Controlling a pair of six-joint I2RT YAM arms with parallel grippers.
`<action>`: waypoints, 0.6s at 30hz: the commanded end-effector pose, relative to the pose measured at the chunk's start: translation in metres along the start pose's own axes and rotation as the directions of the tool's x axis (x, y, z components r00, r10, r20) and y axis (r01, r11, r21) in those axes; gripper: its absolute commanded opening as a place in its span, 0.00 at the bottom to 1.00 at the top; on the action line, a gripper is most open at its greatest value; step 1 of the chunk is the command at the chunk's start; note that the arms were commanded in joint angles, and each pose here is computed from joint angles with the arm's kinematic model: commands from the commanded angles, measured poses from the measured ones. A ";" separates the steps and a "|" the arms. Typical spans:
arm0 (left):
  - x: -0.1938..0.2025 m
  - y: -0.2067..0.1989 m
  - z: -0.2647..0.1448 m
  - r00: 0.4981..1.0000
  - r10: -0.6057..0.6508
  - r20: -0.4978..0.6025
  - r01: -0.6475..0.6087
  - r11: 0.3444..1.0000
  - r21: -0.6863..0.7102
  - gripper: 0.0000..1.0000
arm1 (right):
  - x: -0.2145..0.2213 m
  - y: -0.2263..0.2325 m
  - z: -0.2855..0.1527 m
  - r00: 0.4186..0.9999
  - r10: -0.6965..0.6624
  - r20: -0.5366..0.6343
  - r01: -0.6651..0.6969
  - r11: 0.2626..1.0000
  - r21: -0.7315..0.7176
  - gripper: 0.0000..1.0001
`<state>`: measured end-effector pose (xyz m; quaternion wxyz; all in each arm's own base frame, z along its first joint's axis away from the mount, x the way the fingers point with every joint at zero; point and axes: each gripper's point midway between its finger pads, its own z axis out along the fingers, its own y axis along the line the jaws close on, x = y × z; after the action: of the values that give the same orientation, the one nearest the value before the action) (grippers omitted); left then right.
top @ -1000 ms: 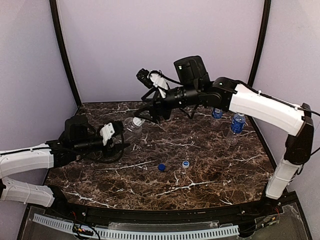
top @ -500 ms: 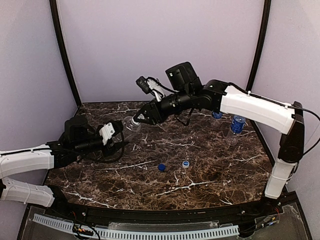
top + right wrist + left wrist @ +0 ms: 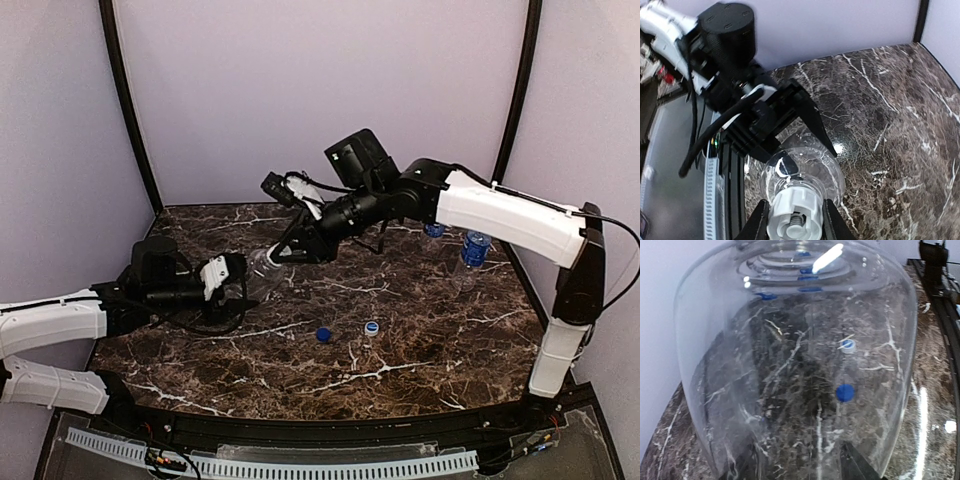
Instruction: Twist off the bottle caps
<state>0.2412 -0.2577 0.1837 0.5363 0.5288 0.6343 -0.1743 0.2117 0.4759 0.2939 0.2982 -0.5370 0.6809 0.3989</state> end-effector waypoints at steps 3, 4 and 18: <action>-0.013 -0.084 -0.028 0.994 -0.103 0.032 0.076 0.881 0.467 0.46 | 0.060 0.094 -0.002 0.801 -0.598 -0.033 0.566 0.773 -0.288 0.00; -0.011 -0.089 -0.030 0.994 -0.108 0.023 0.083 0.869 0.488 0.46 | 0.067 0.095 -0.001 0.749 -0.662 -0.041 0.626 0.726 -0.285 0.00; 0.001 -0.097 -0.034 0.998 -0.060 -0.018 0.061 0.858 0.509 0.46 | 0.085 0.056 0.008 0.266 -0.919 -0.291 0.932 0.322 -0.166 0.39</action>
<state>0.1389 -0.2624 0.1413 0.3486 0.6351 0.5991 -0.3409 0.1163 0.4595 0.2438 0.3631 -0.8723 0.3039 0.1217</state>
